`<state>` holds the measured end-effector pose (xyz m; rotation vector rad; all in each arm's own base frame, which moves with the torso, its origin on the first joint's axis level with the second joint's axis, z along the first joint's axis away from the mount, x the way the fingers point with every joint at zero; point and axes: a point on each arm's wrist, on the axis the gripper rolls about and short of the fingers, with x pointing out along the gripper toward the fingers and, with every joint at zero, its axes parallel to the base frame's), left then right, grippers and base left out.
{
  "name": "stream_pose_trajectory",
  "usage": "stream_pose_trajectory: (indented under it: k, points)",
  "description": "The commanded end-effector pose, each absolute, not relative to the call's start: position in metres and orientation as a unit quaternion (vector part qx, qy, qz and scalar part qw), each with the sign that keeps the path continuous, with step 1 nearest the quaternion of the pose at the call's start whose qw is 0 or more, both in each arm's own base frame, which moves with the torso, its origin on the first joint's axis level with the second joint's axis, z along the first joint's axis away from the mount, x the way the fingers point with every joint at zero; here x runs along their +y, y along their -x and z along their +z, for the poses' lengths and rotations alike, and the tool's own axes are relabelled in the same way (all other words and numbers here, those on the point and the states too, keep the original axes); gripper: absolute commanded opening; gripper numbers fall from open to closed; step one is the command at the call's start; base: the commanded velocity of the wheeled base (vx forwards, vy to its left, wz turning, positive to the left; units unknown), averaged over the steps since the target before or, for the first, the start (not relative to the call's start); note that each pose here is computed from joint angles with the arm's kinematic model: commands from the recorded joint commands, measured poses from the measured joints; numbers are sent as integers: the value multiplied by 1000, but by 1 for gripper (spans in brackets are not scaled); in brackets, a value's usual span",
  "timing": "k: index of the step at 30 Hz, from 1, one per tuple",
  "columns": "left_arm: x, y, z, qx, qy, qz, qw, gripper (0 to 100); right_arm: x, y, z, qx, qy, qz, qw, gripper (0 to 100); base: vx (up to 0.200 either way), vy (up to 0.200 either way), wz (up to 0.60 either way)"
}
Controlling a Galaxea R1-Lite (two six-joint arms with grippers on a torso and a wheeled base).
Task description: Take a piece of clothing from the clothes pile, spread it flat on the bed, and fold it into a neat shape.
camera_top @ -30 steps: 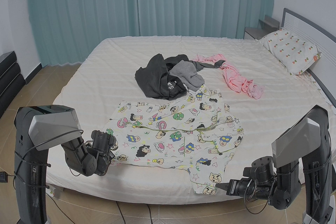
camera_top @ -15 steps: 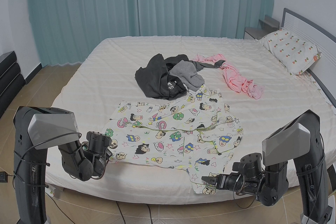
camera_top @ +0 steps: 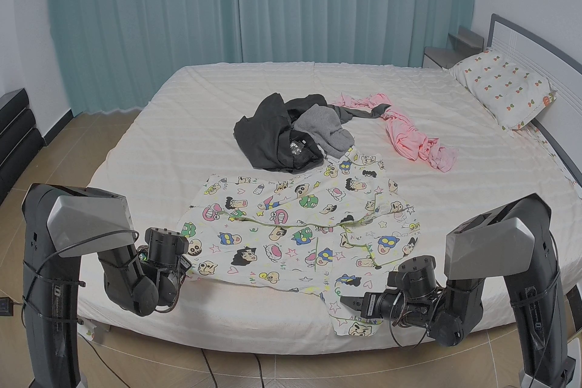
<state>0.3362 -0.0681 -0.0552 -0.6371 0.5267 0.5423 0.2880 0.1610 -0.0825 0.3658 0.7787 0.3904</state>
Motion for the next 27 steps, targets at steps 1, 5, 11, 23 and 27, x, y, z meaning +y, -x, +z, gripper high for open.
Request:
stream_pose_trajectory:
  k: [1, 5, 11, 23, 27]
  points:
    - [-70, -332, -56, 264, 304, 252, 880, 0, 157, -291, -82, 370, -172, 188, 894, 0, 0, 0, 0]
    - [-70, -330, -55, 266, 305, 247, 880, 0, 146, -296, -81, 360, -190, 185, 895, 0, 0, 0, 0]
    - [-78, -322, -55, 278, 295, 237, 883, 0, 121, -294, -76, 339, -220, 212, 890, 0, 0, 0, 0]
    - [-86, -312, -55, 292, 265, 215, 893, 0, 108, -287, -77, 358, -237, 266, 863, 0, 0, 0, 0]
    - [-86, -311, -55, 294, 265, 215, 893, 0, 109, -285, -76, 360, -237, 273, 860, 0, 0, 0, 0]
